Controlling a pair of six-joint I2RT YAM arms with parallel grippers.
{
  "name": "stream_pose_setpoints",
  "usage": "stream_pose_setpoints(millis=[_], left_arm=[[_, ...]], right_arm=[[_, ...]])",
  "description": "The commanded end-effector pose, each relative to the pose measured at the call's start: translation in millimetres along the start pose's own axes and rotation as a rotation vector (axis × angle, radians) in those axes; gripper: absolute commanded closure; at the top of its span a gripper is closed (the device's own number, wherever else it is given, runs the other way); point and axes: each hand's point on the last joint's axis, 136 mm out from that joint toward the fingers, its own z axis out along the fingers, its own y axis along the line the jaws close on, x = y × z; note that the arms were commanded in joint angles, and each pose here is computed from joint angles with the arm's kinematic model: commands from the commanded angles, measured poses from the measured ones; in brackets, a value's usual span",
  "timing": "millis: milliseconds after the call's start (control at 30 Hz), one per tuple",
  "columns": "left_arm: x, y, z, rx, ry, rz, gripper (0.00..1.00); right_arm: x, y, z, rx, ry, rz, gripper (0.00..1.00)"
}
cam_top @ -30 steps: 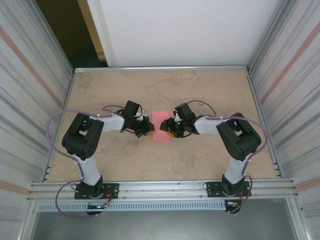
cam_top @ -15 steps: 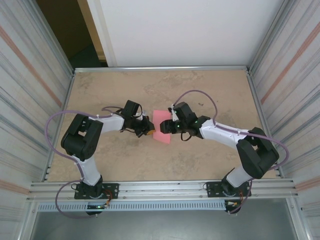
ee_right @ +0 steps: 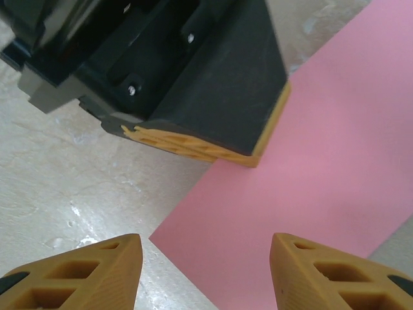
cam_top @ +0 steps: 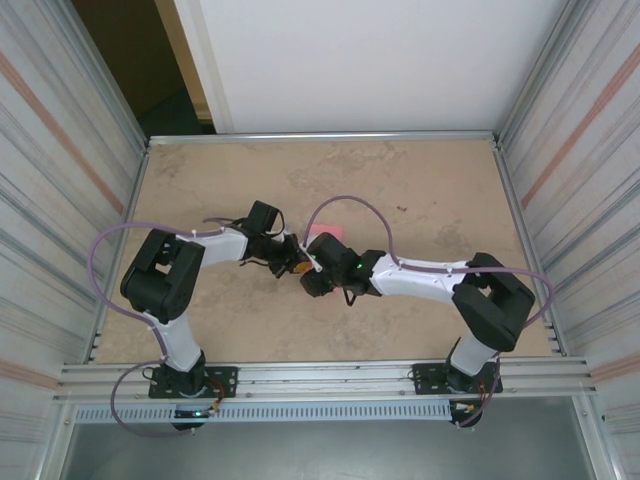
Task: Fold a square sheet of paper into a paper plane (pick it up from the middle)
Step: Third fold the triangle at the center of the table.
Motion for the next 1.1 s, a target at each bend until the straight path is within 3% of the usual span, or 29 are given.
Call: stream_pose_setpoints(millis=[0, 333, 467, 633, 1067], left_arm=[[1, -7, -4, 0.008, 0.016, -0.021, 0.99], [-2, -9, -3, -0.002, 0.016, -0.014, 0.98], [-2, -10, -3, 0.002, 0.019, -0.012, 0.97], [-1, -9, -3, -0.001, 0.021, -0.012, 0.96], [-2, -9, -2, -0.001, 0.025, -0.006, 0.95]], right_arm=[[-7, -4, 7, 0.052, -0.011, -0.033, 0.46], [-9, -13, 11, 0.082, -0.020, -0.034, 0.52], [-10, -15, 9, 0.086, -0.028, -0.038, 0.61], [-9, -14, 10, 0.081, -0.025, -0.043, 0.65], [2, -26, 3, 0.090, -0.015, -0.015, 0.65]])
